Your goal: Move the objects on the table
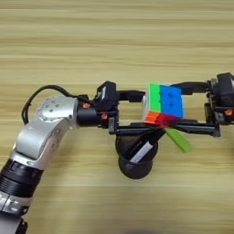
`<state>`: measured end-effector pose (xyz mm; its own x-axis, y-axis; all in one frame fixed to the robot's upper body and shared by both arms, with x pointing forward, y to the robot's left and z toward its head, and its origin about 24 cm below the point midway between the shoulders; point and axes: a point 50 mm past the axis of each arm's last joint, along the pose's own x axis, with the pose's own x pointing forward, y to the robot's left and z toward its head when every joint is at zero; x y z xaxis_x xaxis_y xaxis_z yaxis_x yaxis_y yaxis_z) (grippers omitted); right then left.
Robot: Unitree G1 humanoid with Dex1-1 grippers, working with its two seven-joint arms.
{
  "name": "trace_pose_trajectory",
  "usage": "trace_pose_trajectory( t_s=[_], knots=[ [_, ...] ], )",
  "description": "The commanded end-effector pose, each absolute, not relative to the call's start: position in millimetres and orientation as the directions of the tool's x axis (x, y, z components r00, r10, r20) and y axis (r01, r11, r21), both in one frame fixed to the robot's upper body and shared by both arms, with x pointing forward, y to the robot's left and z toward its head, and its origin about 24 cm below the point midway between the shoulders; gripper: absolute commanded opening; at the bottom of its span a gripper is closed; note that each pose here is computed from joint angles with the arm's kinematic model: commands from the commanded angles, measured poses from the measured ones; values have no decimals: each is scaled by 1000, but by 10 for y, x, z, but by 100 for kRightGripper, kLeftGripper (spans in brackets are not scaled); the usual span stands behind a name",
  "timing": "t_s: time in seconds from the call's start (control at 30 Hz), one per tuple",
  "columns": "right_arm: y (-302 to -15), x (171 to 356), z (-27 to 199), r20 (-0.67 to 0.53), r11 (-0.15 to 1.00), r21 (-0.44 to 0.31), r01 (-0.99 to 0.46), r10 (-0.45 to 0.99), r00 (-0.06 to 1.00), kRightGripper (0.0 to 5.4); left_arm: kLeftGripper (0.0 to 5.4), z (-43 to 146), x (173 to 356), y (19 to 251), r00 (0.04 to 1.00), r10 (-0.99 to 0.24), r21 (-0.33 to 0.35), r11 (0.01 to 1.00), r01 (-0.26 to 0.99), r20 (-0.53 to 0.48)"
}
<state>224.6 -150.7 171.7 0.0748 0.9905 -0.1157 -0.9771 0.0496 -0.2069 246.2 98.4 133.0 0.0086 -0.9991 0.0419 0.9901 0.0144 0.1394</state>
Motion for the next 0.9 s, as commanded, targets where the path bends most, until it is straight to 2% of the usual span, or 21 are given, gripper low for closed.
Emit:
trace_pose_trajectory(
  t_s=[0.03, 0.4, 0.57, 0.9],
  knots=[
    [-1500, 2224, 1724, -110, 35, -201, -979, 992, 58, 423, 327, 1414, 2465, 984, 5, -998, 173, 17, 985, 65],
    [-1539, 2226, 1797, -61, 56, -208, -977, 996, 70, 535, 327, 1404, 2472, 987, 15, -998, 172, 26, 985, 64],
    [-1580, 2233, 1826, -39, 84, -217, -972, 995, 95, 540, 327, 1393, 2487, 1031, 42, -997, 172, 54, 984, 70],
    [-1690, 2232, 1831, 44, 207, -230, -951, 978, 202, 540, 327, 1304, 2549, 1282, 197, -975, 157, 211, 965, 102]
  ],
)
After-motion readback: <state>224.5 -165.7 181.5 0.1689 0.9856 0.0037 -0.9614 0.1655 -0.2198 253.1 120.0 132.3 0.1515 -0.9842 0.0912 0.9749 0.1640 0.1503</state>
